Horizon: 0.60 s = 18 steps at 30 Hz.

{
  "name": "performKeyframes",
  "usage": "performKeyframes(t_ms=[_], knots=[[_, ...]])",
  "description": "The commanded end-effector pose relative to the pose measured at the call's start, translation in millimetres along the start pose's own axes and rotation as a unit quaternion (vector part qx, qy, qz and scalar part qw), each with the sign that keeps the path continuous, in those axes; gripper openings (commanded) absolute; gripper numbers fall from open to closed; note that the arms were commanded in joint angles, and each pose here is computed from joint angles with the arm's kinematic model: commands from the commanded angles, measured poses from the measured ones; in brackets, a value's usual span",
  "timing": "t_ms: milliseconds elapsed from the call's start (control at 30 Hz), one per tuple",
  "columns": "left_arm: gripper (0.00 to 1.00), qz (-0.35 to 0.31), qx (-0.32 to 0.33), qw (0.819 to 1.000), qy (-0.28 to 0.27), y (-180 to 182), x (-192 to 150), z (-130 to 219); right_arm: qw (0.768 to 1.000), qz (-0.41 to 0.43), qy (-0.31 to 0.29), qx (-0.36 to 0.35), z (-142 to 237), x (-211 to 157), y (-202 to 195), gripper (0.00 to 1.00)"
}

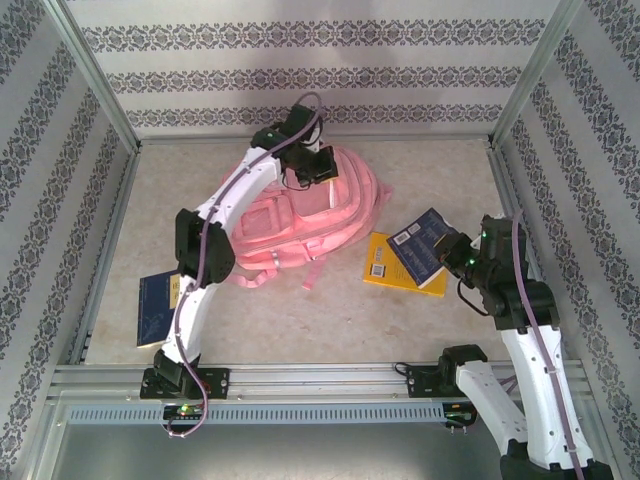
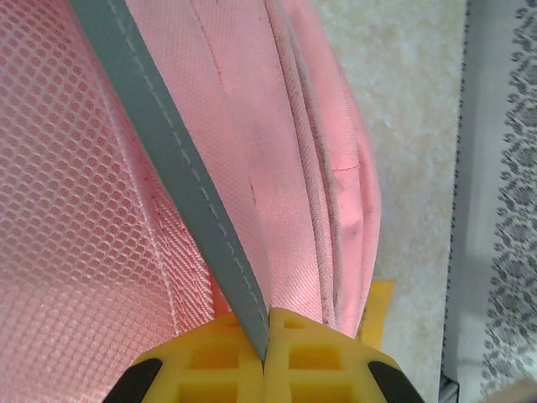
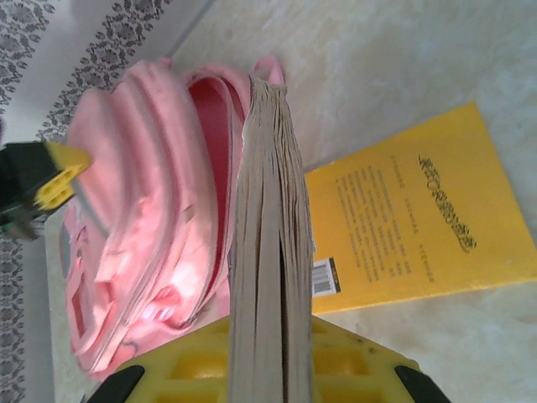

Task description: Pack the student bag

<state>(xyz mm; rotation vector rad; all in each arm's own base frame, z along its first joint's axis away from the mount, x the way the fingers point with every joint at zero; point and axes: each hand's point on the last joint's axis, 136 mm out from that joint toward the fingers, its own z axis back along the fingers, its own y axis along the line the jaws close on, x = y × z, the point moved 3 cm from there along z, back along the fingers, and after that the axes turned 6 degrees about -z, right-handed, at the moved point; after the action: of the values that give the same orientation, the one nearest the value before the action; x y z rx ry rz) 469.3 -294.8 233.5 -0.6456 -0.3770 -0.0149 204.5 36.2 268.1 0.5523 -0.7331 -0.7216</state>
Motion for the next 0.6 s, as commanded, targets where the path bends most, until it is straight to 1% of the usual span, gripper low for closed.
performKeyframes(t_ms=[0,100,133,200,267,367,433,500,567], knots=[[0.0,-0.073,-0.051,0.996,-0.028,-50,-10,86,0.998,0.047,-0.047,-0.008,11,19,11,0.0],[0.0,-0.105,-0.068,0.991,-0.04,-63,-22,123,0.996,0.066,-0.055,0.001,11,25,20,0.0],[0.0,-0.117,-0.075,0.989,-0.043,-67,-27,136,0.996,0.073,-0.046,0.025,9,24,30,0.0],[0.0,-0.141,-0.081,0.986,-0.043,-70,-36,154,0.991,0.087,-0.019,0.098,4,18,55,0.0],[0.0,-0.157,-0.094,0.982,-0.045,-70,-43,166,0.985,0.09,0.007,0.145,1,13,72,0.0],[0.0,-0.151,-0.136,0.978,-0.052,-64,-48,182,0.975,0.081,0.069,0.196,-11,-3,89,0.0],[0.0,-0.146,-0.169,0.973,-0.056,-63,-50,189,0.96,0.085,0.113,0.241,-15,-16,104,0.0],[0.0,-0.155,-0.195,0.967,-0.054,-65,-53,194,0.944,0.091,0.156,0.278,-16,-29,118,0.0],[0.0,-0.165,-0.206,0.963,-0.05,-67,-58,196,0.933,0.107,0.186,0.288,-18,-40,125,0.0]])
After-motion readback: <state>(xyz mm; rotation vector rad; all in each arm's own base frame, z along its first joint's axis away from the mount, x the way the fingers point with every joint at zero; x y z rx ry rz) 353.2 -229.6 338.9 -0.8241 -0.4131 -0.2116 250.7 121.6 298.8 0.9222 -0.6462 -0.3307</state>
